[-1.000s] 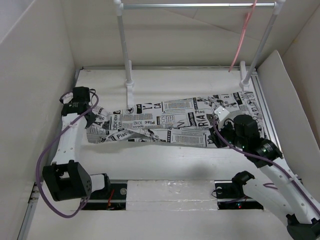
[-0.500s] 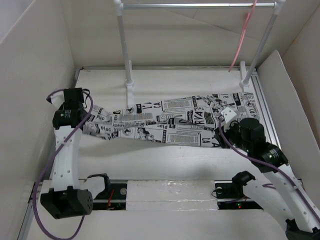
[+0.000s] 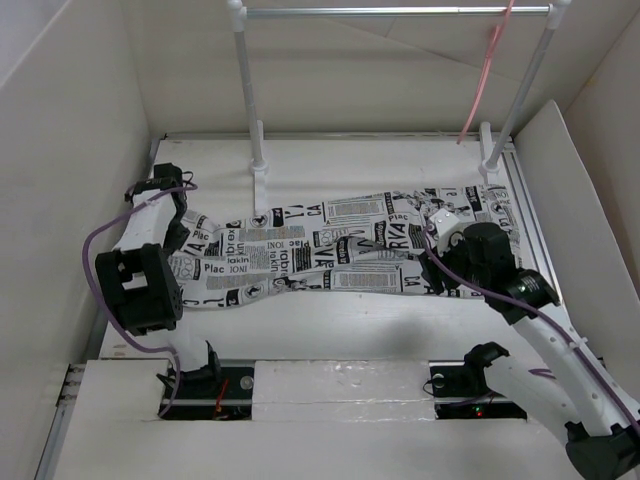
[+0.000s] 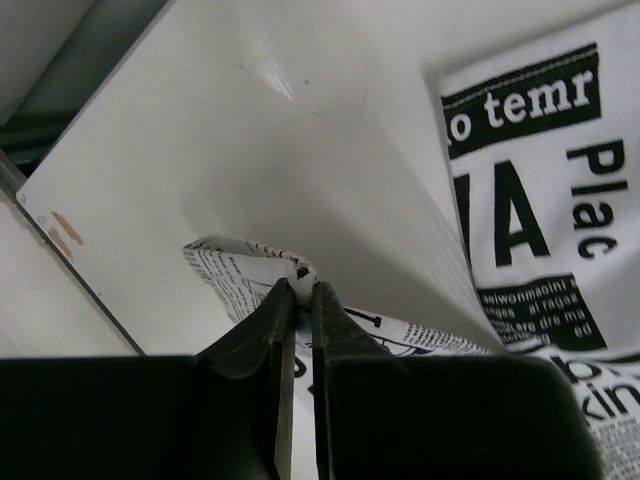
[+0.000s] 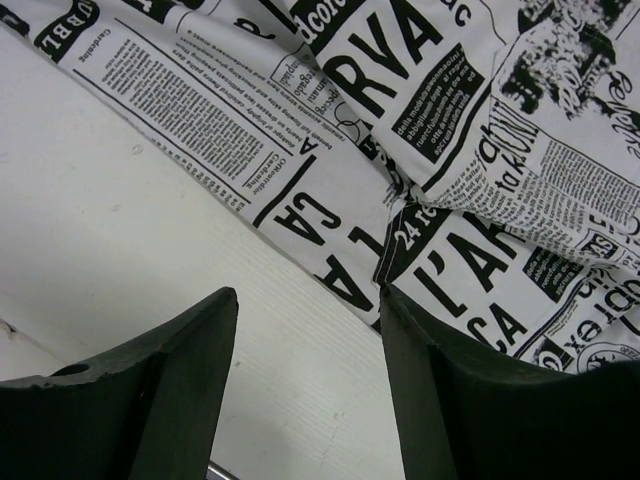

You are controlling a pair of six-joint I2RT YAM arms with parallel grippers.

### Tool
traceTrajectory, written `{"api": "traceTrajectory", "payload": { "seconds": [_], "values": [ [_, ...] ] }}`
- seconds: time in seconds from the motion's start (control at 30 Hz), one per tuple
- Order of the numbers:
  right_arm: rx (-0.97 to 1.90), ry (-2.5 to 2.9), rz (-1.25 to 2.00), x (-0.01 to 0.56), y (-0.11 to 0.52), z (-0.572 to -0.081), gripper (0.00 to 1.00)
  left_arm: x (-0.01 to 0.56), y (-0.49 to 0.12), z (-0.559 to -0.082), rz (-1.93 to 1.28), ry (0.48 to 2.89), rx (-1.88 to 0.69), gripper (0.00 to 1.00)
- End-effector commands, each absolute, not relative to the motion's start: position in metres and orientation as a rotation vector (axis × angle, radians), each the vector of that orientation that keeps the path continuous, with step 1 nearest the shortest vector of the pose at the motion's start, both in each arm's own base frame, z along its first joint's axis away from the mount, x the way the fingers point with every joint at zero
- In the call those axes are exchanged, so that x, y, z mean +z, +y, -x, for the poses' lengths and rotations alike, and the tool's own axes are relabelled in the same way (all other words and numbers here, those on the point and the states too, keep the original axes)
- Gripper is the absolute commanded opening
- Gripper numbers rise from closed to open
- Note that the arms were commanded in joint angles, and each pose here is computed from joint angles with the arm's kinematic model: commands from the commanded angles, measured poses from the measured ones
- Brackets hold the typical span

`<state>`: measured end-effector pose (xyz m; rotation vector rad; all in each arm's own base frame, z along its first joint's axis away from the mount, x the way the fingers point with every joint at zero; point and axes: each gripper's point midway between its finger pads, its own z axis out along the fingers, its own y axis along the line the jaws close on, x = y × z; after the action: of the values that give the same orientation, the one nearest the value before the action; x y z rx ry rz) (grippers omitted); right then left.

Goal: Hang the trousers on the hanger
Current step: Flatten out the trousers at the center of the board.

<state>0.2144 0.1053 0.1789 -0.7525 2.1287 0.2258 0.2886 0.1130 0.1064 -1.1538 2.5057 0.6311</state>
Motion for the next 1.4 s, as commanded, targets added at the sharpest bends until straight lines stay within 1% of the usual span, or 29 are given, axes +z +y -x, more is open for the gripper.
{"api": "traceTrajectory", "payload": {
  "seconds": [0.0, 0.1, 0.13, 0.2, 0.23, 0.3, 0.33, 0.37, 0.4, 0.43, 0.5, 0.53, 0.57, 0.6, 0.63, 0.67, 0.7, 0.73, 0.77, 0.83, 0.87, 0.93, 0.97, 1.07, 1.17, 1.27, 1.37],
  "values": [
    [0.259, 2.049, 0.757, 0.203, 0.114, -0.224, 0.64, 0.12, 0.134, -0.301, 1.165, 2.419, 0.704, 0.0],
    [0.237, 2.071, 0.76, 0.198, 0.111, -0.224, 0.64, 0.132, 0.146, -0.317, 1.197, 2.331, 0.685, 0.0],
    [0.231, 2.081, 0.762, 0.196, 0.109, -0.224, 0.63, 0.132, 0.146, -0.324, 1.188, 2.32, 0.66, 0.06],
    [0.233, 2.089, 0.78, 0.194, 0.11, -0.223, 0.58, 0.129, 0.149, -0.328, 1.19, 2.338, 0.652, 0.25],
    [0.257, 2.084, 0.806, 0.192, 0.114, -0.22, 0.41, 0.128, 0.148, -0.328, 1.188, 2.351, 0.646, 0.46],
    [0.299, 2.069, 0.841, 0.19, 0.12, -0.217, 0.07, 0.141, 0.145, -0.33, 1.187, 2.316, 0.598, 0.66],
    [0.338, 2.047, 0.855, 0.191, 0.126, -0.216, 0.0, 0.151, 0.144, -0.333, 1.186, 2.271, 0.564, 0.77],
    [0.37, 2.042, 0.88, 0.188, 0.13, -0.212, 0.0, 0.157, 0.142, -0.331, 1.184, 2.246, 0.536, 0.79],
    [0.388, 2.033, 0.894, 0.187, 0.133, -0.21, 0.0, 0.18, 0.139, -0.327, 1.183, 2.172, 0.488, 0.8],
    [0.402, 2.022, 0.905, 0.187, 0.135, -0.208, 0.0, 0.189, 0.138, -0.325, 1.192, 2.13, 0.462, 0.81],
    [0.431, 2.002, 0.936, 0.186, 0.138, -0.203, 0.0, 0.2, 0.131, -0.308, 1.211, 2.084, 0.417, 0.82],
    [0.438, 1.998, 0.942, 0.185, 0.139, -0.202, 0.0, 0.197, 0.126, -0.303, 1.221, 2.088, 0.387, 0.73],
    [0.452, 1.99, 0.958, 0.183, 0.14, -0.199, 0.12, 0.183, 0.113, -0.291, 1.258, 2.107, 0.324, 0.68],
    [0.466, 1.984, 0.963, 0.183, 0.142, -0.198, 0.17, 0.176, 0.106, -0.285, 1.286, 2.114, 0.278, 0.65],
    [0.475, 1.974, 0.966, 0.185, 0.144, -0.198, 0.22, 0.167, 0.101, -0.283, 1.317, 2.106, 0.222, 0.56],
    [0.496, 1.963, 0.979, 0.186, 0.147, -0.196, 0.33, 0.147, 0.092, -0.269, 1.395, 2.112, 0.175, 0.51],
    [0.51, 1.957, 0.997, 0.186, 0.15, -0.194, 0.36, 0.137, 0.083, -0.265, 1.438, 2.124, 0.111, 0.47],
    [0.518, 1.952, 1.004, 0.187, 0.151, -0.194, 0.38, 0.129, 0.083, -0.262, 1.48, 2.11, 0.086, 0.46],
    [0.529, 1.941, 1.021, 0.188, 0.153, -0.192, 0.4, 0.113, 0.085, -0.247, 1.562, 2.103, 0.089, 0.46],
    [0.528, 1.938, 1.041, 0.19, 0.153, -0.191, 0.4, 0.098, 0.091, -0.229, 1.682, 2.059, 0.111, 0.46],
    [0.534, 1.934, 1.046, 0.191, 0.153, -0.19, 0.41, 0.085, 0.098, -0.212, 1.765, 2.028, 0.131, 0.45],
    [0.531, 1.937, 1.059, 0.192, 0.153, -0.19, 0.41, 0.074, 0.101, -0.201, 1.812, 2.002, 0.098, 0.45],
    [0.54, 1.929, 1.079, 0.193, 0.154, -0.189, 0.41, 0.073, 0.099, -0.201, 1.821, 1.97, 0.049, 0.45],
    [0.541, 1.925, 1.084, 0.195, 0.155, -0.189, 0.41, 0.073, 0.1, -0.203, 1.835, 1.936, 0.037, 0.45],
    [0.537, 1.925, 1.079, 0.198, 0.155, -0.19, 0.41, 0.055, 0.102, -0.196, 1.89, 1.968, 0.082, 0.45],
    [0.529, 1.923, 1.076, 0.203, 0.155, -0.192, 0.41, 0.043, 0.102, -0.204, 1.895, 1.989, 0.053, 0.46],
    [0.524, 1.943, 1.066, 0.203, 0.153, -0.192, 0.41, 0.03, 0.099, -0.206, 1.91, 1.996, 0.034, 0.43]
  ]
}}
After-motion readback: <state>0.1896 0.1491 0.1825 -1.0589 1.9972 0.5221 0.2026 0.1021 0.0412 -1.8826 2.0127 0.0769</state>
